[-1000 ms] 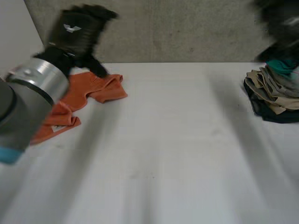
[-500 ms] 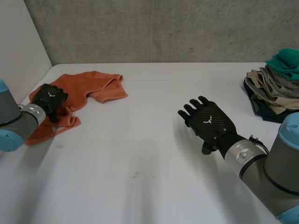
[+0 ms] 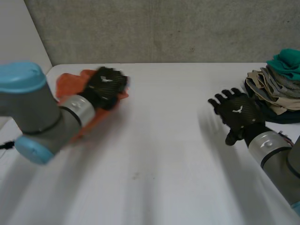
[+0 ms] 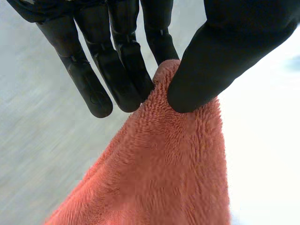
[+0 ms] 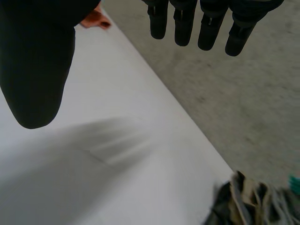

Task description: Fold the laundry.

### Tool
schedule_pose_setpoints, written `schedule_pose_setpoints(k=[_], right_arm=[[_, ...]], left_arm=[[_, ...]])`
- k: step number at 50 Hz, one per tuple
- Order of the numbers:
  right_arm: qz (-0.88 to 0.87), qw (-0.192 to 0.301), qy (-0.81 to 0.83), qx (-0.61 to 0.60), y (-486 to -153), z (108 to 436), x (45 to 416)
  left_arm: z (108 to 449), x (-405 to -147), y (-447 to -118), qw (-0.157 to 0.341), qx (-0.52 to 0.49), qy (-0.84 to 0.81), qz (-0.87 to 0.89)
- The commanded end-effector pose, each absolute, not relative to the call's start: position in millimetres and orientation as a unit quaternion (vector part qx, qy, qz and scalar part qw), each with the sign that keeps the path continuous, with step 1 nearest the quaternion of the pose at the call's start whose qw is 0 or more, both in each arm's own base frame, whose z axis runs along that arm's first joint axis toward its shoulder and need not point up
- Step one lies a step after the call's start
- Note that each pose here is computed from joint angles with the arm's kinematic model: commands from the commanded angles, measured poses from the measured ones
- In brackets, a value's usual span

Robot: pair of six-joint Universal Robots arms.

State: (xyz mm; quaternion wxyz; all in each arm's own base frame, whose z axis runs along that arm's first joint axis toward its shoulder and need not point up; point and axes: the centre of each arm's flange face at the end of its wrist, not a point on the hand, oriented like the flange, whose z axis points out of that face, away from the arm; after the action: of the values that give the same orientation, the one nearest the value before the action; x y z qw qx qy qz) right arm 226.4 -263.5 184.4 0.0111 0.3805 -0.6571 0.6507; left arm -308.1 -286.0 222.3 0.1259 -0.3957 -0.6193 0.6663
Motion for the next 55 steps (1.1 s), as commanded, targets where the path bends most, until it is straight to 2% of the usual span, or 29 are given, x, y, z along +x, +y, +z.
schedule_pose_setpoints(k=[1,5,7,10,14,15,21,25,27,29,30,35,44,55], right_arm=[[0.657,0.019,-0.671,0.343,-273,190,216],[0.656,0.019,-0.673,0.341,-275,189,215],[0.658,0.018,-0.671,0.341,-276,191,215],[0.662,0.019,-0.668,0.341,-278,195,216],[0.674,0.021,-0.655,0.341,-287,204,220],[0.676,0.020,-0.653,0.342,-289,206,221],[0.672,0.017,-0.651,0.352,-309,208,230],[0.661,-0.015,-0.648,0.379,-315,211,249],[0.651,-0.050,-0.639,0.408,-315,210,268],[0.641,-0.074,-0.633,0.428,-313,209,281],[0.631,-0.101,-0.625,0.448,-311,207,292],[0.627,-0.144,-0.593,0.485,-311,206,319],[0.639,-0.177,-0.538,0.520,-318,188,376],[0.643,-0.213,-0.493,0.546,-311,147,429]], left_arm=[[212,-351,-175,0.241,-0.463,-0.598,0.608],[193,-361,-134,0.266,-0.504,-0.598,0.564],[189,-359,-122,0.266,-0.517,-0.601,0.548],[189,-354,-122,0.259,-0.521,-0.608,0.540],[210,-341,-135,0.231,-0.510,-0.607,0.564],[223,-330,-152,0.211,-0.493,-0.608,0.585],[248,-300,-196,0.159,-0.428,-0.627,0.631],[260,-274,-221,0.111,-0.353,-0.661,0.653],[259,-260,-231,0.081,-0.307,-0.686,0.654],[254,-250,-236,0.057,-0.278,-0.706,0.648],[249,-239,-239,0.028,-0.254,-0.724,0.641],[231,-215,-243,-0.040,-0.206,-0.763,0.611],[185,-218,-239,-0.035,-0.231,-0.803,0.548],[179,-217,-240,-0.030,-0.223,-0.803,0.552]])
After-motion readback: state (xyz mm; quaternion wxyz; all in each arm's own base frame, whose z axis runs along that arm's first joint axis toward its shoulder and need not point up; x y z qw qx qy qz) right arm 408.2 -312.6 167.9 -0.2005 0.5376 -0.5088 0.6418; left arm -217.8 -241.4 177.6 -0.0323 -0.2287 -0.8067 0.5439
